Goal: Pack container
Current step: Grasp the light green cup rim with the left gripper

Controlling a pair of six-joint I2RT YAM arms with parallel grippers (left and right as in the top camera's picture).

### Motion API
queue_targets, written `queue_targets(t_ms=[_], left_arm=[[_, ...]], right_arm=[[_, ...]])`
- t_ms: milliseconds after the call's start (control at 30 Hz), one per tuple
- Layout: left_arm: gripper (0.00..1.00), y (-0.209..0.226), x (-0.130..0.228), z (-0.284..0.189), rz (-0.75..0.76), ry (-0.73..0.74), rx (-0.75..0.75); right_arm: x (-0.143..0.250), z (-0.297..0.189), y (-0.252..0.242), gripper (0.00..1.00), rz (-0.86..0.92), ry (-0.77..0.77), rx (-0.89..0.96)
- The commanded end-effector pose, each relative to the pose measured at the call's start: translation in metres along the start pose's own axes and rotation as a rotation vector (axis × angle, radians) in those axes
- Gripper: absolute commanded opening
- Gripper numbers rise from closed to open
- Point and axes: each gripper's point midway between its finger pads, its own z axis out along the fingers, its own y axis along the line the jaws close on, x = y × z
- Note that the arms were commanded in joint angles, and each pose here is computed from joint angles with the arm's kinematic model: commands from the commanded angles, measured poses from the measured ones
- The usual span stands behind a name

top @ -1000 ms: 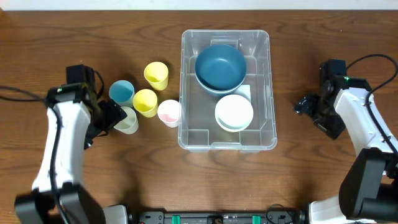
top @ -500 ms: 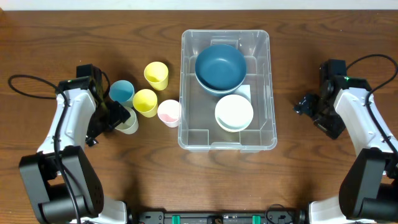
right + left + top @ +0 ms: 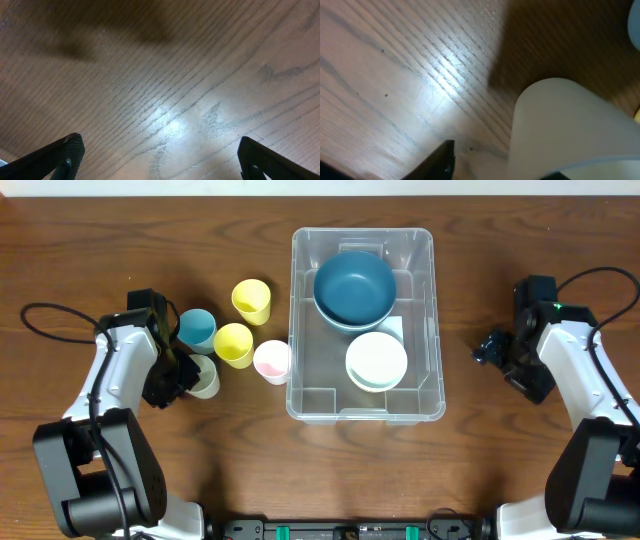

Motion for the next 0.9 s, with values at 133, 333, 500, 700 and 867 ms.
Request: queue_targets(t_ms=[133,333,500,700,867], left_arm=[[0.1,0.006,0.001,0.003,-0.005,0.006,-0.026],[0.06,0.008,-0.002,-0.002,-0.019,-0.001,-0.021],[0.06,0.026,-0.012,-0.032,-0.082,-0.023,-0.004],[0.06,0.058,-0.026,-0.106,-0.198,-0.158,0.075],[0.06,0.07,-0.013,-0.184,-0.218,-0.342,0.196]], right_arm=[[-0.002,0.001,-0.002,0.99,0.017,-0.003,0.008],[-0.001,0.001,-0.002,0.99,0.017,-0.003,0.008],[-0.002,0.001,-0.002,0.99,0.017,-0.003,0.008],[-0.001,0.001,-0.002,0.99,0.017,-0.003,0.008],[-0.002,0.001,-0.002,0.99,0.018,-0.003,0.008]])
